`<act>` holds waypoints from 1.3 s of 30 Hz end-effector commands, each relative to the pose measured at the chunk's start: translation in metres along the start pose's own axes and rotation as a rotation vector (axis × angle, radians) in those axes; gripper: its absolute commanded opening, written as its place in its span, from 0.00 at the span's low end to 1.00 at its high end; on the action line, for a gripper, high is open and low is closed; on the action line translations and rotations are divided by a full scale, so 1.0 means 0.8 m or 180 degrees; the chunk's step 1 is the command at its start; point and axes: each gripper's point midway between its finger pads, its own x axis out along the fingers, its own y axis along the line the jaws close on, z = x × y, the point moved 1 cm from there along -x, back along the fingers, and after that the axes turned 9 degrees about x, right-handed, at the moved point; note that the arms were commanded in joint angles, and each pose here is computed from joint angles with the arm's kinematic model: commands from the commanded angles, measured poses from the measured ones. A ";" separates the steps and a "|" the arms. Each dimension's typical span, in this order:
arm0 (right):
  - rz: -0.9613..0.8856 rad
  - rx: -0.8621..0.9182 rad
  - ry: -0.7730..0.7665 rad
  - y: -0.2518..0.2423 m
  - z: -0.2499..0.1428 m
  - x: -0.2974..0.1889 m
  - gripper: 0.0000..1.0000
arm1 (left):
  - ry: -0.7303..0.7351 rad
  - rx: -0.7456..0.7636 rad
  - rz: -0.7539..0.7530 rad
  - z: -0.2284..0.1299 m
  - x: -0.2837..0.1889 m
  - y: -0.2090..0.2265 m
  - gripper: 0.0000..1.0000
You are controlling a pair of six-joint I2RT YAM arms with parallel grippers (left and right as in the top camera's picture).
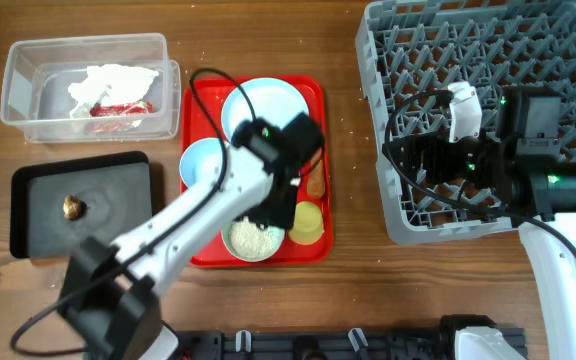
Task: Sort waste into correct bins and load items into the dishwasher rack
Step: 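Return the blue bowl to the red tray with the left gripper, then grasp the green rice bowl rim with the left gripper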
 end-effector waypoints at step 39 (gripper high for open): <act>-0.0031 -0.0013 -0.0017 0.001 0.005 -0.004 1.00 | -0.0132 0.0066 -0.0506 -0.029 0.125 -0.028 0.04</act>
